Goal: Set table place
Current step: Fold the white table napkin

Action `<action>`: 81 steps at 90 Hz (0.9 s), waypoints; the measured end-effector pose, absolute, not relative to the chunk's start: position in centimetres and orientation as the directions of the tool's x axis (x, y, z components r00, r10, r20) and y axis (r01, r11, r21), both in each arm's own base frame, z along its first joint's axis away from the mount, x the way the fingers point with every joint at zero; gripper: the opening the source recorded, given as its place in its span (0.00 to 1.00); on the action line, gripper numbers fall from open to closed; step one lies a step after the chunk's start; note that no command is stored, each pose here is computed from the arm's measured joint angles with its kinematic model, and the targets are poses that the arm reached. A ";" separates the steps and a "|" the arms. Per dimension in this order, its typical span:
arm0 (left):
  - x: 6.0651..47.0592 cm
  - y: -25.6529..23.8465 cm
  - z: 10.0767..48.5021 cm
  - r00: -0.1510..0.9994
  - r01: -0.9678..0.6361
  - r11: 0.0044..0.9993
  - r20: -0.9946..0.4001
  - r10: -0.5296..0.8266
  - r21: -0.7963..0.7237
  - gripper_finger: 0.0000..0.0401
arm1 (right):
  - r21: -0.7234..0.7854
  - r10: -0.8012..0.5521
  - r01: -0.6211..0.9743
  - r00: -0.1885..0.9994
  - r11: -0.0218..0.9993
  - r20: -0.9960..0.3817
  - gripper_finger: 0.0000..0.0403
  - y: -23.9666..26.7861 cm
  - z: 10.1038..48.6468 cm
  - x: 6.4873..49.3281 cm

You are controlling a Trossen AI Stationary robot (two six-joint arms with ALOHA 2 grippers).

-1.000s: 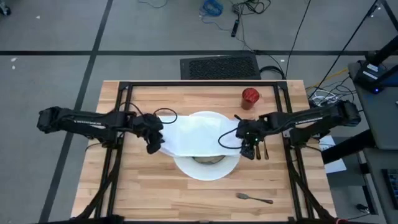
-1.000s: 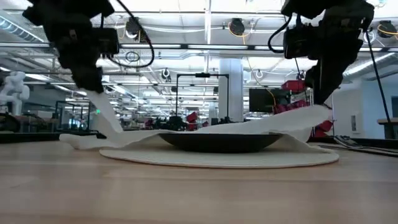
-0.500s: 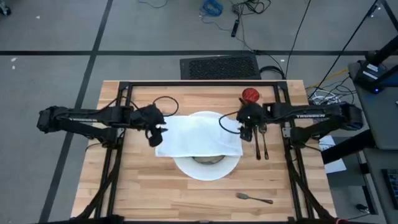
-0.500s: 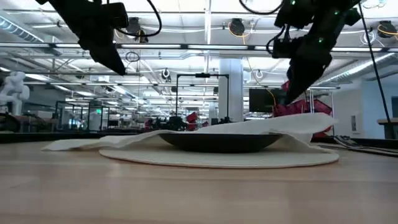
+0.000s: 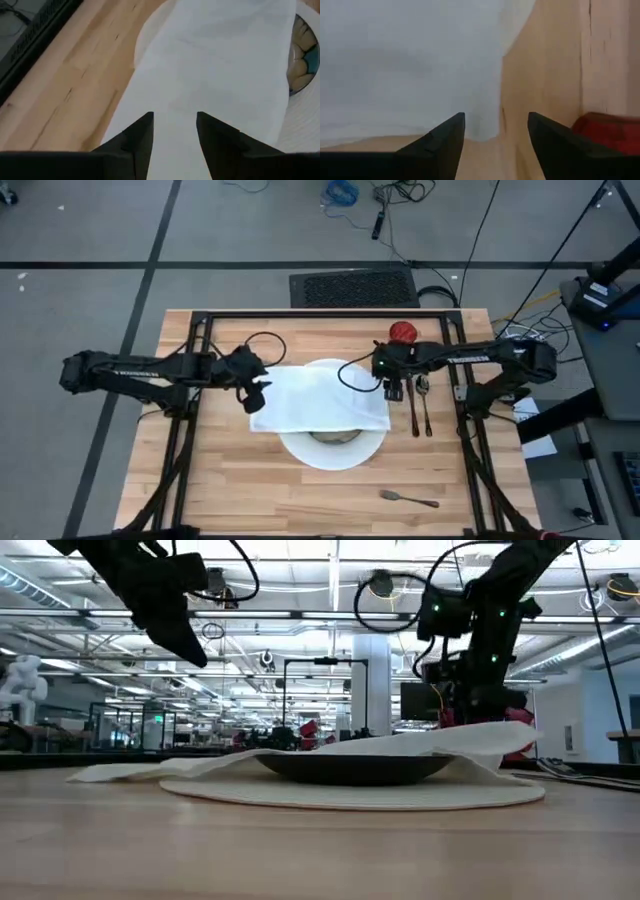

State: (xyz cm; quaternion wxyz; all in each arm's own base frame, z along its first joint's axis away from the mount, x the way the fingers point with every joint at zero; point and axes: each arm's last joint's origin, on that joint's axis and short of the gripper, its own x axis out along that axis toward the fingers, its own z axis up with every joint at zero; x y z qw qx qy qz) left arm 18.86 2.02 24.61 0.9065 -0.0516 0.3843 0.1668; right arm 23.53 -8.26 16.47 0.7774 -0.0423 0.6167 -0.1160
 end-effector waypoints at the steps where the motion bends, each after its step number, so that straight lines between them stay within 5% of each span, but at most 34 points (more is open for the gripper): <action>1: 18.9 2.0 24.6 0.650 -0.342 0.939 -0.713 0.263 0.034 0.34 | -0.206 -0.229 0.129 0.209 0.970 -0.951 0.51 -8.3 16.4 23.5; 26: 18.9 2.0 24.6 0.650 -0.342 0.939 -0.713 0.263 0.034 0.34 | -0.149 -0.169 0.122 0.175 0.981 -0.970 0.45 -8.6 15.1 23.8; 81: 18.9 2.0 24.6 0.649 -0.342 0.939 -0.714 0.262 0.033 0.34 | -0.156 -0.178 0.127 0.179 0.979 -0.968 0.02 -8.5 15.2 23.8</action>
